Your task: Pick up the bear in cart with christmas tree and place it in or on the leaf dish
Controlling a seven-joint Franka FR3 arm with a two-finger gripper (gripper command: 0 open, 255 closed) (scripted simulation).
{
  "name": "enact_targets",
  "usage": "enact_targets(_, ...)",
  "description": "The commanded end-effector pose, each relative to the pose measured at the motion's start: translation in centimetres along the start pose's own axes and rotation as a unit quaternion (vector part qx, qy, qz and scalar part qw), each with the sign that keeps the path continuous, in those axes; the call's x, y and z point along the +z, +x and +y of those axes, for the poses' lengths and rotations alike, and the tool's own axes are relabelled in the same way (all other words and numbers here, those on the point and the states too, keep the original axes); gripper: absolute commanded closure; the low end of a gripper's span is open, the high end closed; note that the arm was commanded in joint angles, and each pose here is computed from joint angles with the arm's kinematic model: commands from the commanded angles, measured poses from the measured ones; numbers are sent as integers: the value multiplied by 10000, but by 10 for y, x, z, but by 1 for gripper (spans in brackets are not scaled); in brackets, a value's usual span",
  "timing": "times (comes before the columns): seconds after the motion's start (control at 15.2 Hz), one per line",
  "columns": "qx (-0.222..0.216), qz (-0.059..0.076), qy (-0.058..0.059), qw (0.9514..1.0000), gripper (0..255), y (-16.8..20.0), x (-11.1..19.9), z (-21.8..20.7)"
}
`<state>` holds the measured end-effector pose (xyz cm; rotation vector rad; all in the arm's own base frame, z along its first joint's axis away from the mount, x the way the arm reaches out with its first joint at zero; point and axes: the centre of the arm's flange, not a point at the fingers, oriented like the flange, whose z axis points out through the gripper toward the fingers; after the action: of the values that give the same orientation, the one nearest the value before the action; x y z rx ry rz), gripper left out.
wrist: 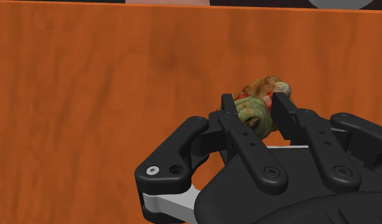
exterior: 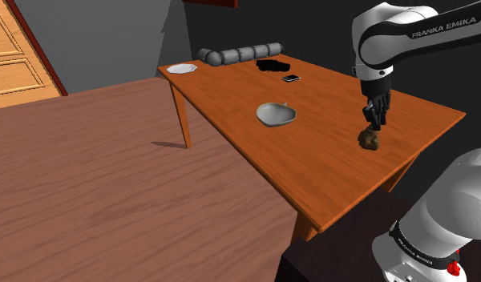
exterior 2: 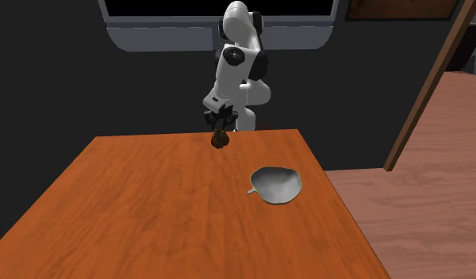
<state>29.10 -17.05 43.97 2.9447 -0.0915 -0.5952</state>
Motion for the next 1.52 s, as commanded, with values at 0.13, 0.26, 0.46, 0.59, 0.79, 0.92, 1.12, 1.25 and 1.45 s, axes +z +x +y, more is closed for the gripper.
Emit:
enact_targets(0.13, -2, -6, 3, 10000, 255, 0, 1, 0)
enact_targets(0.26, -2, -6, 3, 10000, 255, -4, -9, 1)
enact_targets(0.46, -2, -6, 3, 10000, 255, -10, -23, 4)
enact_targets(0.59, -2, -6, 3, 10000, 255, -14, -33, 5)
enact_targets(0.79, -2, -6, 3, 10000, 255, -20, -48, 7)
enact_targets(0.92, -2, -6, 3, 10000, 255, -24, -57, 9)
enact_targets(1.12, -2, -6, 3, 10000, 255, -30, -72, 11)
enact_targets(1.25, -2, -6, 3, 10000, 255, -34, -81, 13)
enact_targets(1.45, -2, -6, 3, 10000, 255, -40, -96, 15)
